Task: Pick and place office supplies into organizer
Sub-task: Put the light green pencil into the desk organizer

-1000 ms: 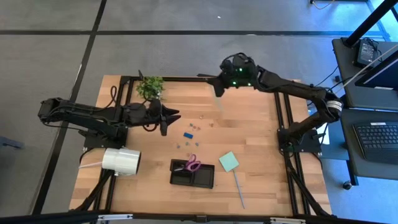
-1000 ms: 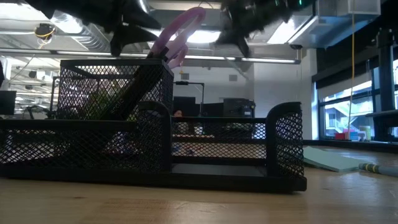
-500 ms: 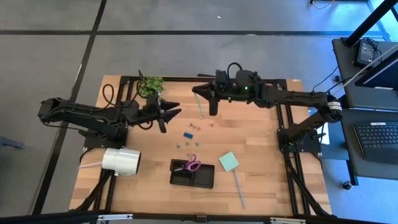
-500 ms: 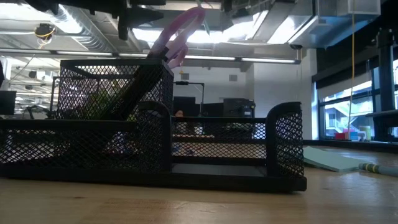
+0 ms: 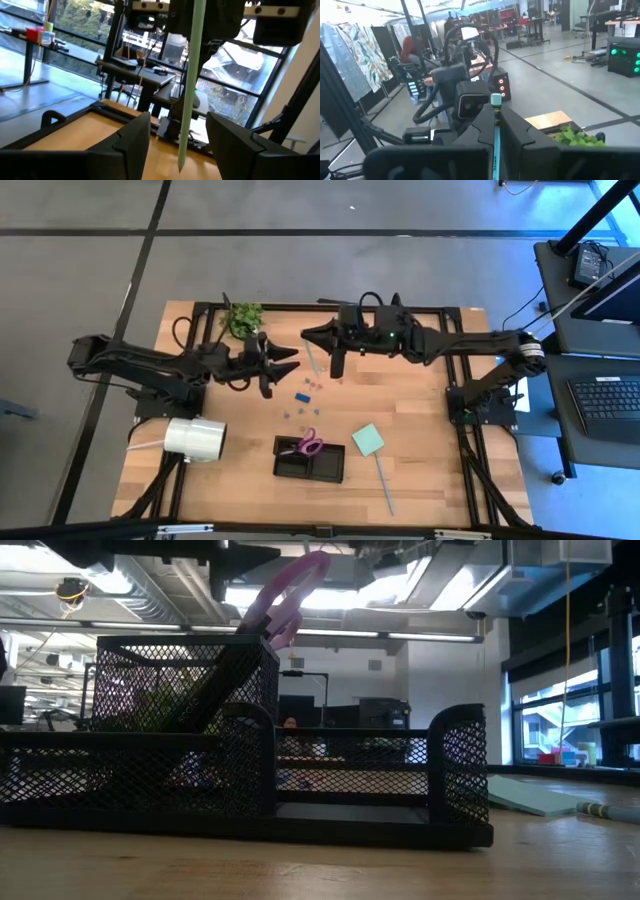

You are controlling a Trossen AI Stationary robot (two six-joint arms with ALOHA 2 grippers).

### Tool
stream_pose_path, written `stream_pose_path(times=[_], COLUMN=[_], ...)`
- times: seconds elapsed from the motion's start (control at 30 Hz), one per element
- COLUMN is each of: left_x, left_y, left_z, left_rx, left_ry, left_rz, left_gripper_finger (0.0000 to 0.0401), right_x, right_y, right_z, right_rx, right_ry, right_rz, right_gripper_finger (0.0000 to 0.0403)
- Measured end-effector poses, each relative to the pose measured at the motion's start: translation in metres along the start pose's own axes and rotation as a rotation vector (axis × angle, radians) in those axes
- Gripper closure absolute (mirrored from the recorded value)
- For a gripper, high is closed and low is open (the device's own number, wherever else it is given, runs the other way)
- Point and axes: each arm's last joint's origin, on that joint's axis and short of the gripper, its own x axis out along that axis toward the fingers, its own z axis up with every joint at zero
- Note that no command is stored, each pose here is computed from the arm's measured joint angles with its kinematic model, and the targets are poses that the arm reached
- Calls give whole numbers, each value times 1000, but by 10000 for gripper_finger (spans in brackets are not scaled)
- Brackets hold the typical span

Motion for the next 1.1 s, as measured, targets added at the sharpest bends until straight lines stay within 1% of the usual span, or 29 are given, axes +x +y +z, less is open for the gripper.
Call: stream_pose_path(times=[0.23,0.43,0.53,0.67,1.1], left_x=[7,7,7,7,8], left_y=[-1,-1,-2,-4,3], left_z=[-4,-1,1,2,4], left_rx=[-5,6,1,1,8], left_ry=[-34,-57,-82,-79,-86], left_rz=[-15,-21,-40,-82,-54], left_gripper_finger=[214,214,214,214,215], right_x=[7,9,9,11,18], right_y=[1,5,6,5,5], right_z=[-10,-12,-13,-16,-25], right_rx=[4,3,3,2,7], right_ry=[25,25,28,39,54], right_rz=[4,16,19,17,17], right_gripper_finger=[391,389,385,387,387])
